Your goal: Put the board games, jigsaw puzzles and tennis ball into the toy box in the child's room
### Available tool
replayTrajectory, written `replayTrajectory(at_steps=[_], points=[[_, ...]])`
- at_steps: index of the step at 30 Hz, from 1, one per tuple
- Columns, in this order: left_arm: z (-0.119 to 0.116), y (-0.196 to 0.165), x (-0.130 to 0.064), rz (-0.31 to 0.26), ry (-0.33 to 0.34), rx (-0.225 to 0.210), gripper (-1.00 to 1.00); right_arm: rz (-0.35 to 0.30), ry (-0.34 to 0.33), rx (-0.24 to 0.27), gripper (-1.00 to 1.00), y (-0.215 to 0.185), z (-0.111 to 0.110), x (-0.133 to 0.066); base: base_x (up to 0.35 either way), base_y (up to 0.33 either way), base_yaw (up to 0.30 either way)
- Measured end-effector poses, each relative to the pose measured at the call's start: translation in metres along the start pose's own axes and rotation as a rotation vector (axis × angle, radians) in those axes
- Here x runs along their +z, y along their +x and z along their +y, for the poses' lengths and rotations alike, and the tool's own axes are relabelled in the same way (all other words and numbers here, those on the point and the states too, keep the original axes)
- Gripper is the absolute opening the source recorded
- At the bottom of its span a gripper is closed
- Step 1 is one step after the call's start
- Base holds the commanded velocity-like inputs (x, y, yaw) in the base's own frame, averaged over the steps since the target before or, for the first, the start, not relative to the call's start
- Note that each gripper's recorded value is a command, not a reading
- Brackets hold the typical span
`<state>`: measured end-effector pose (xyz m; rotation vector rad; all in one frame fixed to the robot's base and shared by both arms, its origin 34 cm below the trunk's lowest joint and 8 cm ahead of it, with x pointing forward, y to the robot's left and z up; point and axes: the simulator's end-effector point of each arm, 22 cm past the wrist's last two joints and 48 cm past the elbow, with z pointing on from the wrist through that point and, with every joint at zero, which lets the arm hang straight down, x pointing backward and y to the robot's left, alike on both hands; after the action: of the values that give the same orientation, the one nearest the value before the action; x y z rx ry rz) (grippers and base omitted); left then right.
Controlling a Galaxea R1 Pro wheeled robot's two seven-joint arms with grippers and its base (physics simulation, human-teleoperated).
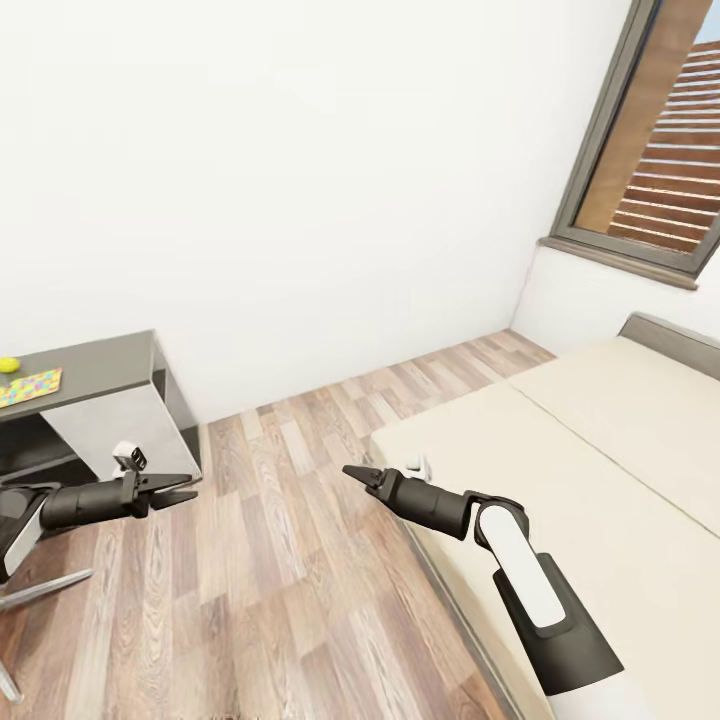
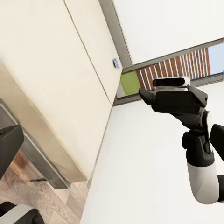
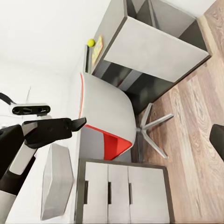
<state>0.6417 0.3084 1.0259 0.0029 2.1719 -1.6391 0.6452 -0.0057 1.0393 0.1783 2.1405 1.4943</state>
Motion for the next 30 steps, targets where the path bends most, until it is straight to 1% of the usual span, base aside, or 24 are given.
replayTrajectory(at_steps=[7,18,26,30], points=[[0.004,0.001,0.001,0.002,-0.002,-0.007,1.0,0.003,0.002,0.006,1.0,0.001,-0.003,0.001,-0.003,-0.053,0.238],[0.01,0.003,0.002,0.006,-0.005,-0.017,1.0,0.007,0.006,0.017,1.0,0.003,-0.009,0.003,-0.047,-0.179,0.238],[0.014,0.004,0.003,0.009,-0.007,-0.026,1.0,0.01,0.01,0.023,1.0,0.004,-0.013,0.005,-0.018,-0.035,0.238],[0.016,0.005,0.004,0.01,-0.008,-0.03,1.0,0.012,0.012,0.027,1.0,0.005,-0.015,0.006,-0.15,-0.028,0.238]])
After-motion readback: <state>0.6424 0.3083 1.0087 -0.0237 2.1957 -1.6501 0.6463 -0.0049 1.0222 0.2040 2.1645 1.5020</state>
